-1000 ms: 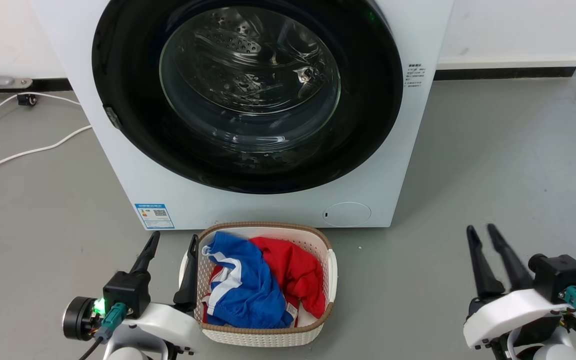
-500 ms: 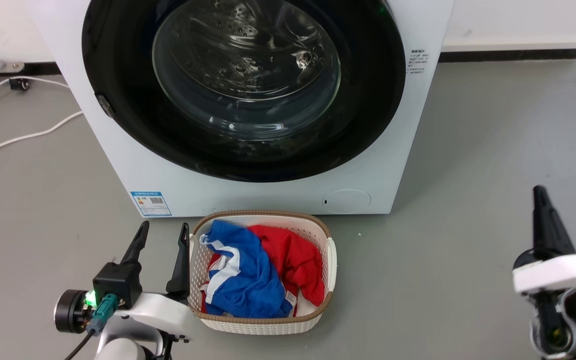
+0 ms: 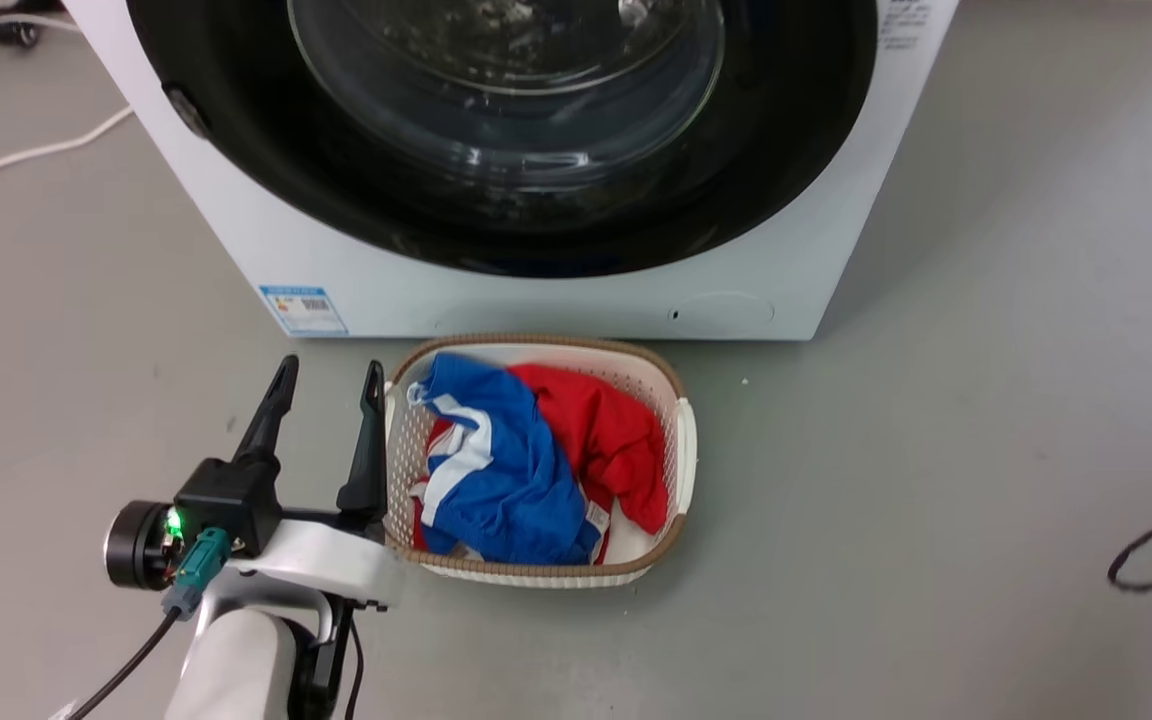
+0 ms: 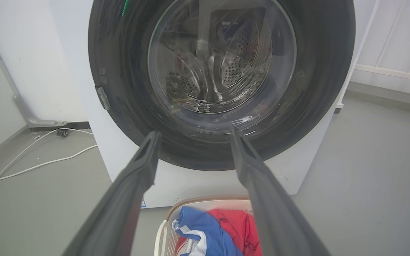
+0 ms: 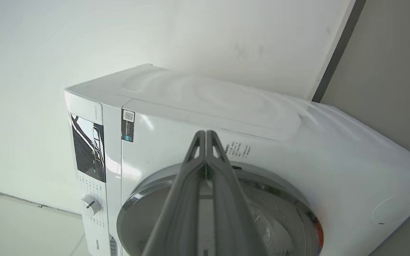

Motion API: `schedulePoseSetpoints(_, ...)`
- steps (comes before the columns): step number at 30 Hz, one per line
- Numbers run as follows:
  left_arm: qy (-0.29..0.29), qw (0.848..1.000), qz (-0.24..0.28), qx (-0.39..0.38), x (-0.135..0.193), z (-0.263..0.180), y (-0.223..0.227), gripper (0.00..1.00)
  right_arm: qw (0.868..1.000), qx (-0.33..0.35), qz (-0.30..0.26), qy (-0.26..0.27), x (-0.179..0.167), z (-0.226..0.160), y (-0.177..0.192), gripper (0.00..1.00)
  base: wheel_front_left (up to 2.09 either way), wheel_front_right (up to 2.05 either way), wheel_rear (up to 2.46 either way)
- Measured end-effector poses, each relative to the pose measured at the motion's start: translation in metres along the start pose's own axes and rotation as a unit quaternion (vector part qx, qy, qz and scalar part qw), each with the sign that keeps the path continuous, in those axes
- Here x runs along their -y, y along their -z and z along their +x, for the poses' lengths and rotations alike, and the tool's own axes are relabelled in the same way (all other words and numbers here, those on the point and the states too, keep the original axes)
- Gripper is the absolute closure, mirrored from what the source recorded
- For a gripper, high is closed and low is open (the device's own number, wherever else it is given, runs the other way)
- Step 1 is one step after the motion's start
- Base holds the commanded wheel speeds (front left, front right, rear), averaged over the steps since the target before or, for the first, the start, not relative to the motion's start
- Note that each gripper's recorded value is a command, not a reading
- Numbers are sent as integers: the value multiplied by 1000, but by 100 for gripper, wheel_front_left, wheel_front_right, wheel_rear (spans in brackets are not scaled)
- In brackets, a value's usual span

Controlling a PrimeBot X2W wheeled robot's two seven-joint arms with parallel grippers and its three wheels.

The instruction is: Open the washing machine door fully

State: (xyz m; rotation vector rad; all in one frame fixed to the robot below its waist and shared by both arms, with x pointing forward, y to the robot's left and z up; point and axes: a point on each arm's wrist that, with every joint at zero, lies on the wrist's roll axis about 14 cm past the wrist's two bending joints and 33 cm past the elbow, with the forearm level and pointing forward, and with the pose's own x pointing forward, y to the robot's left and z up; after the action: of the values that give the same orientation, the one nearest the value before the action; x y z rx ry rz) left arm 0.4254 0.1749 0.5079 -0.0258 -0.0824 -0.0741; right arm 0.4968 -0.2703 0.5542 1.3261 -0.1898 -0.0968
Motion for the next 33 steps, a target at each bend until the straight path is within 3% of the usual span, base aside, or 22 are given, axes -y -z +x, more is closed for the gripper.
schedulePoseSetpoints(4,0,1000,-2,-2,-1,10,5,0,996,-51,67,8,6,32,17,100,0,0,0)
schedulePoseSetpoints(12,1,1000,-1,-3,-3,27,14,0,982,-164,90,33,12,92,59,100,0,0,0)
schedulePoseSetpoints(22,-1,1000,0,-5,-8,44,25,0,956,-289,43,21,-18,147,125,100,0,0,0)
schedulePoseSetpoints(33,-3,1000,2,-15,-9,50,39,0,923,-382,-21,37,-16,163,182,100,0,0,0)
